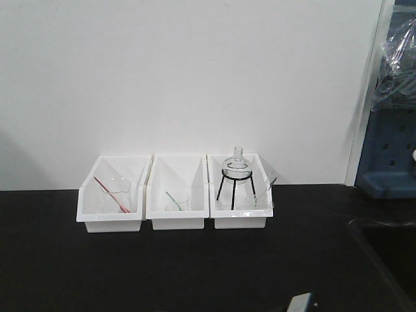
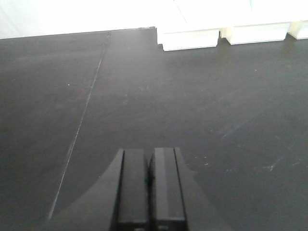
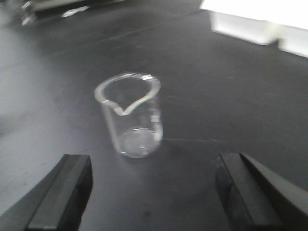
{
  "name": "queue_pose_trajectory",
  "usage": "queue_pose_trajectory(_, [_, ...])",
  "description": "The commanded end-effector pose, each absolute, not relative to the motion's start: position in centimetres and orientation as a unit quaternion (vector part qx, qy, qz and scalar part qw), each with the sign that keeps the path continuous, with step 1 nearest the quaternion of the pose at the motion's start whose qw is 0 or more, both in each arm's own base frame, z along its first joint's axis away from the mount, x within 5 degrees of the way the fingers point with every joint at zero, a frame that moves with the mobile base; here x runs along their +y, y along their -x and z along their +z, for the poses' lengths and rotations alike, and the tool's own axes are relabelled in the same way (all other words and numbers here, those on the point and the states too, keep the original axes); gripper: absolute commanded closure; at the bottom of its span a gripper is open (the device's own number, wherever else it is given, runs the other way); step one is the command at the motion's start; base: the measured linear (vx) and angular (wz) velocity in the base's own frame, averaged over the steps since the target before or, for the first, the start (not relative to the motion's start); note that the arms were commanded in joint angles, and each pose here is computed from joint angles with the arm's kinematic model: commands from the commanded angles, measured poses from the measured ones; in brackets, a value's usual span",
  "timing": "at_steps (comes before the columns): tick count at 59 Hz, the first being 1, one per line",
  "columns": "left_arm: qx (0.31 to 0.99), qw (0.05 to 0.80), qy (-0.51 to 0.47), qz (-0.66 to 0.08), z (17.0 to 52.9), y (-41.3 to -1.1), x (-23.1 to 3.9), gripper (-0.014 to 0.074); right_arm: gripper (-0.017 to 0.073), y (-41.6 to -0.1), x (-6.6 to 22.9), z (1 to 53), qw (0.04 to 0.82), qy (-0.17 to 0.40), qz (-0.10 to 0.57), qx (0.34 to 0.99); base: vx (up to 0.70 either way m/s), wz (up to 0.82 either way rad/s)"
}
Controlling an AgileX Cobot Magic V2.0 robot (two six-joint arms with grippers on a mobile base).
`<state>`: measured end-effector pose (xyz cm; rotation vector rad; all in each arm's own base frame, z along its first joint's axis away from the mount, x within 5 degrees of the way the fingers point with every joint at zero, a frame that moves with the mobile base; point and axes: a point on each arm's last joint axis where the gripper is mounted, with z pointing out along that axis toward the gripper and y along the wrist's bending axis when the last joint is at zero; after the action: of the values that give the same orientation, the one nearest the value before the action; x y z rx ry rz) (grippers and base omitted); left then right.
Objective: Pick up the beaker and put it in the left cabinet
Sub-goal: 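Close the right gripper around the beaker rim and lift it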
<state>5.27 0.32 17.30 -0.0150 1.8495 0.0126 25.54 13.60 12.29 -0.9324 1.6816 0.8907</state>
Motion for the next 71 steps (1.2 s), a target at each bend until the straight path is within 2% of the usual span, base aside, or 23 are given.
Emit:
queue_pose_trajectory(1, [0.768, 0.641, 0.001, -0.002, 18.5, -5.3, 0.2, 0.059, -0.0012, -26.1, 15.8, 14.7, 0.562, 0.391, 0.407, 0.604, 0.0, 0.0])
queue_pose_trajectory(15, [0.768, 0.641, 0.001, -0.002, 18.5, -5.3, 0.2, 0.059, -0.0012, -27.7, 18.9, 13.2, 0.56, 0.374, 0.415, 0.612, 0.0, 0.0])
queue_pose_trajectory(23, [0.768, 0.641, 0.001, -0.002, 18.5, -5.3, 0.2, 0.059, -0.0012, -28.1, 20.7, 12.2, 0.55, 0.383, 0.428, 0.606, 0.0, 0.0])
queue_pose_trajectory(32, [0.768, 0.641, 0.001, -0.002, 18.5, -5.3, 0.2, 0.059, -0.0012, -28.6, 22.2, 11.3, 0.543, 0.386, 0.437, 0.604, 0.0, 0.0])
queue_pose_trajectory(42, [0.768, 0.641, 0.001, -0.002, 18.5, -5.3, 0.2, 0.059, -0.0012, -30.0, 23.7, 10.6, 0.542, 0.36, 0.449, 0.612, 0.0, 0.0])
queue_pose_trajectory(58, [0.768, 0.641, 0.001, -0.002, 18.5, -5.3, 0.2, 0.059, -0.0009, -31.5, 26.5, 10.4, 0.547, 0.368, 0.459, 0.596, 0.0, 0.0])
queue_pose_trajectory(65, [0.768, 0.641, 0.001, -0.002, 18.5, -5.3, 0.2, 0.059, 0.0042, -32.0, 26.8, 10.5, 0.547, 0.365, 0.454, 0.601, 0.0, 0.0])
queue_pose_trajectory(71, [0.768, 0.641, 0.001, -0.002, 18.5, -5.3, 0.2, 0.059, 0.0196, -32.1, 26.7, 10.5, 0.547, 0.362, 0.452, 0.604, 0.0, 0.0])
